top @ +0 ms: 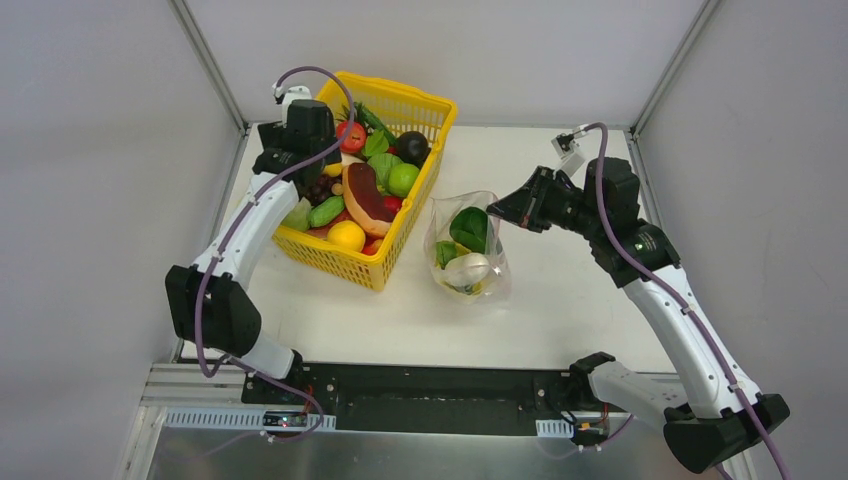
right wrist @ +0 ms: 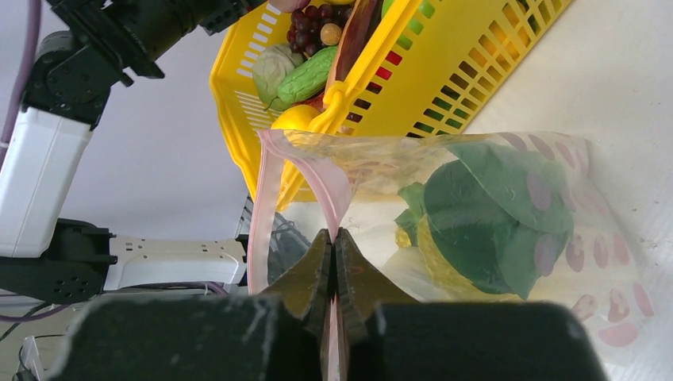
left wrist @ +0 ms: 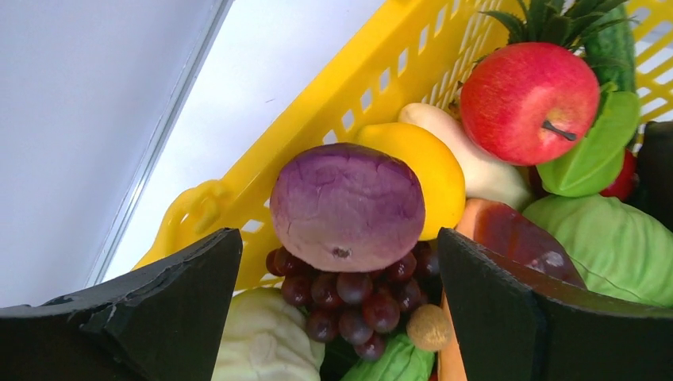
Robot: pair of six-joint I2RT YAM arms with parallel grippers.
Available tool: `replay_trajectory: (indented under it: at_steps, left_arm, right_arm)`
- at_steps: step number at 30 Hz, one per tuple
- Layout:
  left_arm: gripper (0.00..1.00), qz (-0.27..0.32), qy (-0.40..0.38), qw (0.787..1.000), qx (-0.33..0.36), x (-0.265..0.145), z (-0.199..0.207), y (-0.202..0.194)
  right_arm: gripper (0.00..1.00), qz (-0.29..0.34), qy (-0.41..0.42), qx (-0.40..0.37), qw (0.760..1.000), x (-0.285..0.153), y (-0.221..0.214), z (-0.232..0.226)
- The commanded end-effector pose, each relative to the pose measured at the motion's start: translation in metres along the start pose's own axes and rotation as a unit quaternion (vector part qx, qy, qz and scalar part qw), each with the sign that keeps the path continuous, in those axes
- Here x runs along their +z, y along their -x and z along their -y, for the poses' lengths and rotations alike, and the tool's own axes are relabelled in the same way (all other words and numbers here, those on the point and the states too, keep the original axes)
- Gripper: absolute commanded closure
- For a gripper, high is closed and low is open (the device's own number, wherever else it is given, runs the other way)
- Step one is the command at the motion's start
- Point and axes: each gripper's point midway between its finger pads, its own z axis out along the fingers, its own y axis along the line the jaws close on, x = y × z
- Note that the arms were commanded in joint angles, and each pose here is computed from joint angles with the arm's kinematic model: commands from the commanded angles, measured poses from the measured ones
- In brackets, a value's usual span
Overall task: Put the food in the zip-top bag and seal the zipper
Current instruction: Pick up the fake vegetable from the bin.
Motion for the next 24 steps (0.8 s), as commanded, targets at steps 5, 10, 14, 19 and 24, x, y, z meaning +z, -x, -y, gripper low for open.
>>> replay_trajectory:
  at_steps: [5, 10, 14, 19, 24]
  left_arm:
    - [0.16, 0.0, 0.005, 1.0, -0.03, 0.026, 0.0, -0.001]
    - [0.33, -0.007, -0.001, 0.999, -0.036, 0.035, 0.001, -0.005]
    - [0.53, -0.012, -0.038, 0.998, -0.047, 0.022, 0.008, -0.007]
    - [0.67, 0.018, -0.15, 0.985, -0.088, -0.032, 0.025, 0.011]
    - [0.7, 0.05, -0.259, 0.96, -0.095, -0.104, 0.042, 0.033]
  right_arm:
    - [0.97, 0.018, 0.044, -0.011, 0.999, -0.004, 0.01, -0.02]
    - [0.97, 0.018, 0.043, -0.01, 0.999, -0.004, 0.009, -0.02]
    - [0.97, 0.018, 0.043, -0.009, 0.999, -0.004, 0.008, -0.018]
    - [0.97, 0.019, 0.04, -0.006, 0.999, -0.002, 0.008, -0.016]
    - [0.97, 0.02, 0.04, -0.004, 0.999, 0.0, 0.009, -0.016]
